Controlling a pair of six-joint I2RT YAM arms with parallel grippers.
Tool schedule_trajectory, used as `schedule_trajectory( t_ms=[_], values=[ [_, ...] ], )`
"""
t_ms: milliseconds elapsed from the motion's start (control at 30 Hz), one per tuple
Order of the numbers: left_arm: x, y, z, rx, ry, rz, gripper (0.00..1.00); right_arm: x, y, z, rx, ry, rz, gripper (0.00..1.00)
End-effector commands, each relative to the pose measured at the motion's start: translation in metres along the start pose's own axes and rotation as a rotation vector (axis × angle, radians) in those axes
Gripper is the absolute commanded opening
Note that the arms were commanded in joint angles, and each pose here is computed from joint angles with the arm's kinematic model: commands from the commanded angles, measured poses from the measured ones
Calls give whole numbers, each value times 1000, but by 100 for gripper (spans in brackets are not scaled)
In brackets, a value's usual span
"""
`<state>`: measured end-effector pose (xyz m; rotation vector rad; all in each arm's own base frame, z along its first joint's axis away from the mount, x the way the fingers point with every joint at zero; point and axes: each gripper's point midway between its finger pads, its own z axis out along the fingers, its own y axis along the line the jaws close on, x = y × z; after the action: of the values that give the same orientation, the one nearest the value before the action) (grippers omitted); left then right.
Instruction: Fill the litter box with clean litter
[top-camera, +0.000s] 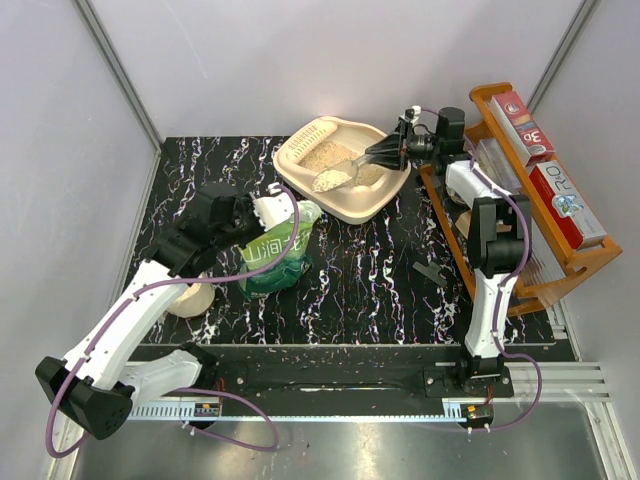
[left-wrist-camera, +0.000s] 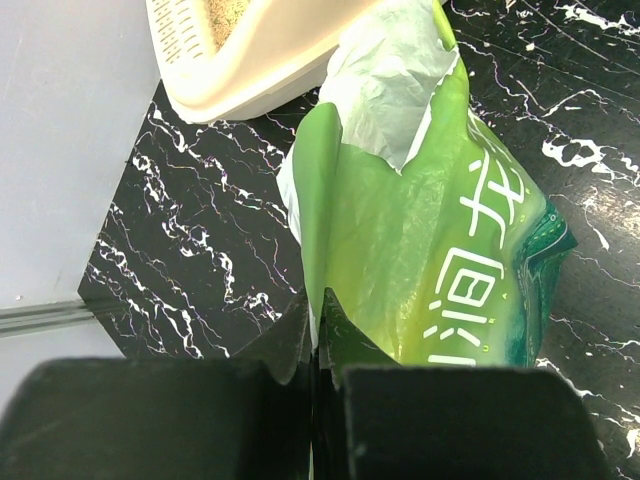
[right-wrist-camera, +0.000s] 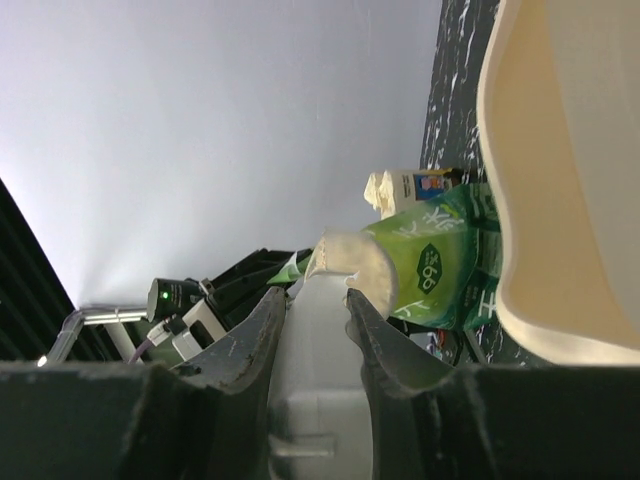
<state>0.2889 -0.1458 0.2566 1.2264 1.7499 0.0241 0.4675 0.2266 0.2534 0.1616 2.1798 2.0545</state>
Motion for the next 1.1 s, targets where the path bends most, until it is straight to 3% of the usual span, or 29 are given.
schedule_trajectory(
  t_ms=[0,267,467,733,1067],
  values=[
    [-19,21,-12,-61,-48,11,0,-25,13,-9,-1,-51,-60,0],
    [-16,21,-14,-52,-37,3,0,-58,-9,-12,55,-143,-26,0],
    [-14,19,-16,-42,-35,-9,0,-87,-24,-15,154,-295,9,0],
    [-14,15,-16,-22,-45,-21,0,-110,-21,-20,279,-415,-130,0],
    [-16,13,-22,-22,-71,-25,0,-146,-3,-28,565,-610,-422,0]
  ],
)
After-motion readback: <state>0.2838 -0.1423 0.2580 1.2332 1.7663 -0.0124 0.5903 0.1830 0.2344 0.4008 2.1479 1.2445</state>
